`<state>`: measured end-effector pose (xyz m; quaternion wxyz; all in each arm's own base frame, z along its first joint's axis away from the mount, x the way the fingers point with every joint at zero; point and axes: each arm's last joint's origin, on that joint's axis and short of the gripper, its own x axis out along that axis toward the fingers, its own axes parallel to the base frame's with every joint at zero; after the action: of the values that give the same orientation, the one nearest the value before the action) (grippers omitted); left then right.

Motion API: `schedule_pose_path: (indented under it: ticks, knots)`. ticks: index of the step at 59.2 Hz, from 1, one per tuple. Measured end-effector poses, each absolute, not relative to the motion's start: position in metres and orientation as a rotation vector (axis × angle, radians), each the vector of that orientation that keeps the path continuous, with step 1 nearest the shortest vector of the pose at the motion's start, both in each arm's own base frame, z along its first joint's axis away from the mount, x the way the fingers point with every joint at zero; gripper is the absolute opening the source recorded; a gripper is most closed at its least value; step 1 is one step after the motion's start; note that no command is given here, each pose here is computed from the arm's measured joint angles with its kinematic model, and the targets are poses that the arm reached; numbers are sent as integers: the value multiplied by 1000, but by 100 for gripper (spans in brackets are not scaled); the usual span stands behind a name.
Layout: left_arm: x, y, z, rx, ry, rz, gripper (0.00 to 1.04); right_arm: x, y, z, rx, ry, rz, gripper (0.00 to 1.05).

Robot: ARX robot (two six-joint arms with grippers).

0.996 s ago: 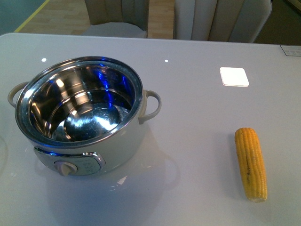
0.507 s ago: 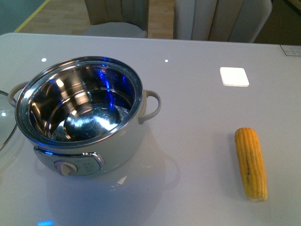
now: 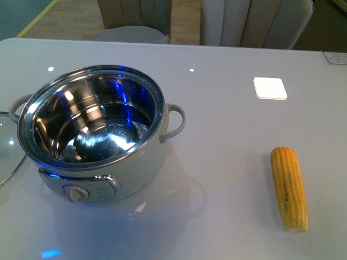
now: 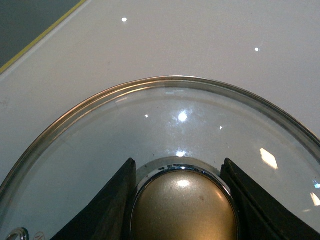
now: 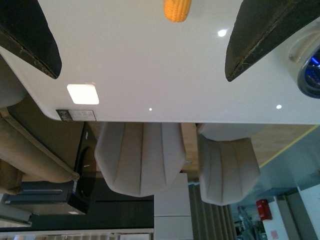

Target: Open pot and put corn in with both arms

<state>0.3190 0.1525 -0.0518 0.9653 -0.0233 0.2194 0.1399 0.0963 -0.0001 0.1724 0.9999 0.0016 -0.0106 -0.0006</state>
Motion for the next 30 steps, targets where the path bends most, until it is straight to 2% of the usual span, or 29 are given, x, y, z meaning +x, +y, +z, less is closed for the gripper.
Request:
schedule_pose_path:
  ticks: [5,11,23,30]
  knots:
    - [319,153,-52,-46,444,283,47,96,0,172,3,-21,-1,96]
    - [318,152,-46,-42,439,287,67,96,0,172,3,-21,-1,96]
    - [315,150,-10,-24,380,291,98,96,0,172,3,-21,-1,96]
    - [308,146,31,-19,320,283,98,96,0,172,3,-21,-1,96]
